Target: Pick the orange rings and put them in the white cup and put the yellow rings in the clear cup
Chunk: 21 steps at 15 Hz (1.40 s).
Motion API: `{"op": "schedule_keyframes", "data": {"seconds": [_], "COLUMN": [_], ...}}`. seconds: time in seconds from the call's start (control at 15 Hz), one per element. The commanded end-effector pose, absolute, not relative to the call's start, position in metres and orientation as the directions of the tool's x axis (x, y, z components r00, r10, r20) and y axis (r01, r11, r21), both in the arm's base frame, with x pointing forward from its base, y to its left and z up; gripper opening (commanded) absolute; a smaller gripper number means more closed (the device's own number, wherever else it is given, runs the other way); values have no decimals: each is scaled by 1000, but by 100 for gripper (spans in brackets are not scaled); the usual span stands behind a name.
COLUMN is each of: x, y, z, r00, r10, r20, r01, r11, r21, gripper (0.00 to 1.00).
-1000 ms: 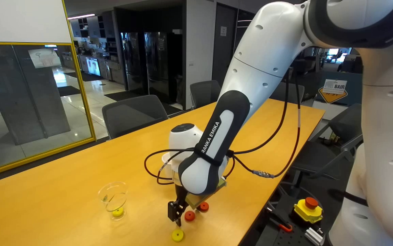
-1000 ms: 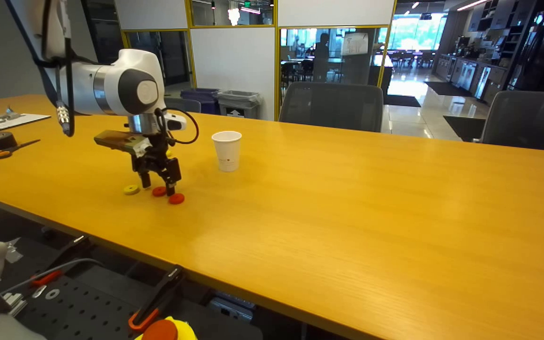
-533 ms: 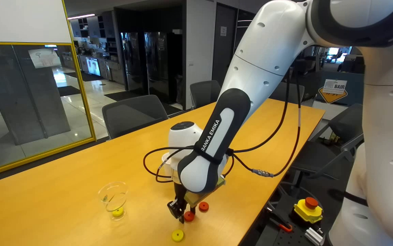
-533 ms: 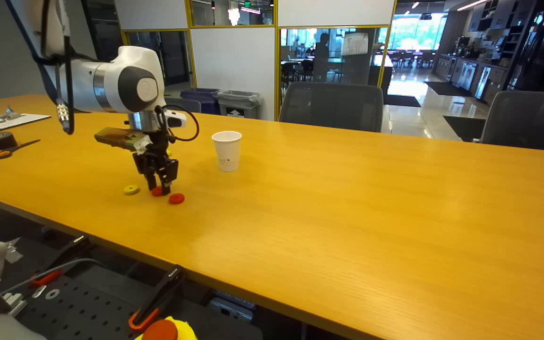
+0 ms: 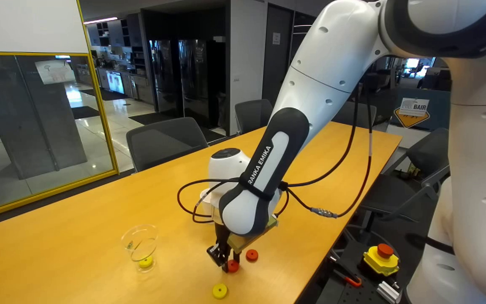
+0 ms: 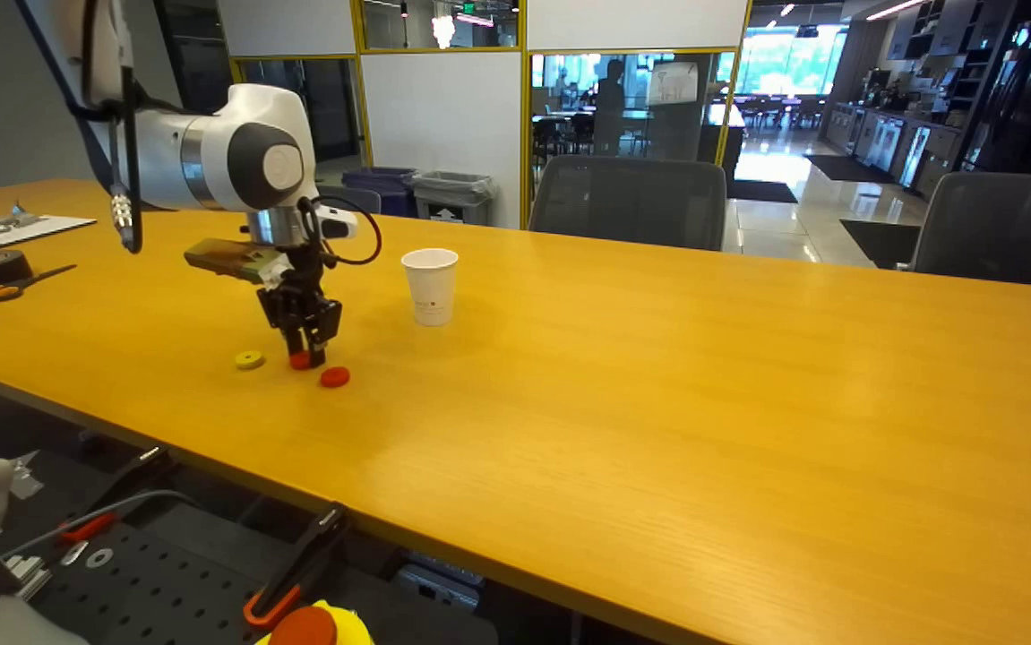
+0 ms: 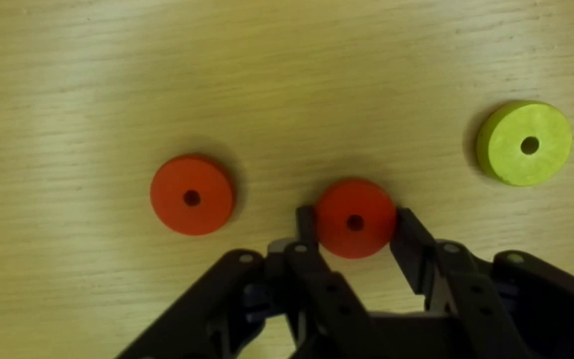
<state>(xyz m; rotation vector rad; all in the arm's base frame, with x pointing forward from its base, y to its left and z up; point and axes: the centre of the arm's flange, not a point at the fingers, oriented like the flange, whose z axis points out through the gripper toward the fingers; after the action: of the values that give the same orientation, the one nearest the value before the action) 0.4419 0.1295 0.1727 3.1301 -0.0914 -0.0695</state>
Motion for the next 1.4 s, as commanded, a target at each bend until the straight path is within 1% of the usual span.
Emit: {"op": "schedule_keyframes", "data": {"seconds": [0.0,0.47,0.67,0.93,1.33], "x": [460,520,545,574,607], "y": [116,79,64,51,40], "z": [208,299,325,333,316], "r00": [998,986,980,978,983], "r10": [-67,-112,-128,-139,-142], "r20": [-3,121,155,155,117], "r01": [-67,-113,-131,-144,-146], "r11": [-998,-994,-991,-989,-989], "r21": [-4,4,11,19,30], "gripper": [17,17,17,17,17]}}
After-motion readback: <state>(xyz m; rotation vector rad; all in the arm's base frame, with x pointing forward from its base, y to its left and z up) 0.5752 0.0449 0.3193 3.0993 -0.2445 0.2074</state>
